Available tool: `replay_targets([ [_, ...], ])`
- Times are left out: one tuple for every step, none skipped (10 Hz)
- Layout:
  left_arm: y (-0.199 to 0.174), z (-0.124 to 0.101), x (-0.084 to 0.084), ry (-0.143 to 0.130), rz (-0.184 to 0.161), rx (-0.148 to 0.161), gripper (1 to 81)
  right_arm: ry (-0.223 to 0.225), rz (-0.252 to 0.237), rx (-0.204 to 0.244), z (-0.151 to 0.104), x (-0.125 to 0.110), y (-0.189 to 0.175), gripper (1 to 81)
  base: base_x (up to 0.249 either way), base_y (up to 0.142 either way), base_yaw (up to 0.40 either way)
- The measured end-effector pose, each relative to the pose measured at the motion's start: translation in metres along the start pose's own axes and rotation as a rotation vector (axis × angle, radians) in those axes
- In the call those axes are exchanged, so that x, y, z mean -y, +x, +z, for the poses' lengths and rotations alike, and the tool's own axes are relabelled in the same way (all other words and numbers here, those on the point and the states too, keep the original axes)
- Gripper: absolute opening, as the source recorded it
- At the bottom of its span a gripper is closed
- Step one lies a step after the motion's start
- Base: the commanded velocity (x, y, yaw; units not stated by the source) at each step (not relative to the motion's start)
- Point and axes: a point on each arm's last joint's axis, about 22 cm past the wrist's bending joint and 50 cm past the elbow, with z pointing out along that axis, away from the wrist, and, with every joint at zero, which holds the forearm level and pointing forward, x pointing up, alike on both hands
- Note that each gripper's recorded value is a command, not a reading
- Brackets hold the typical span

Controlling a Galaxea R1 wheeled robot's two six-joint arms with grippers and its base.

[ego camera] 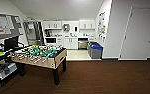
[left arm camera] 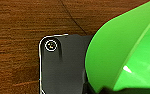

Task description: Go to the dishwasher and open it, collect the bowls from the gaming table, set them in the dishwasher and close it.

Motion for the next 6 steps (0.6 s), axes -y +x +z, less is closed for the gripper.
replay_targets([
  [-0.0004,0.0001,-0.0006,-0.001,0.000,0.001,1.0,0.000,0.000,0.000,0.0001,0.0003,-0.0002,1.0,0.153,0.000,0.000],
  [-0.0004,0.0001,-0.0006,-0.001,0.000,0.001,1.0,0.000,0.000,0.001,0.0000,-0.0001,-0.0009,1.0,0.156,0.000,0.000],
  [-0.0004,0.0001,-0.0004,-0.001,0.000,0.001,1.0,0.000,0.000,0.001,0.0000,-0.0001,-0.0009,1.0,0.156,0.000,0.000],
  [0.0000,0.0001,-0.0003,0.000,0.000,0.000,1.0,0.000,0.000,0.001,0.0000,-0.0001,-0.0009,1.0,0.157,0.000,0.000],
  [-0.0003,0.0003,-0.0009,-0.001,0.000,0.001,1.0,0.000,0.000,0.001,0.0000,-0.0001,-0.0008,1.0,0.157,0.000,0.000],
  [-0.0016,0.0001,-0.0006,-0.001,0.000,0.003,1.0,0.000,0.001,0.002,-0.0001,-0.0002,-0.0021,1.0,0.158,-0.068,0.000],
])
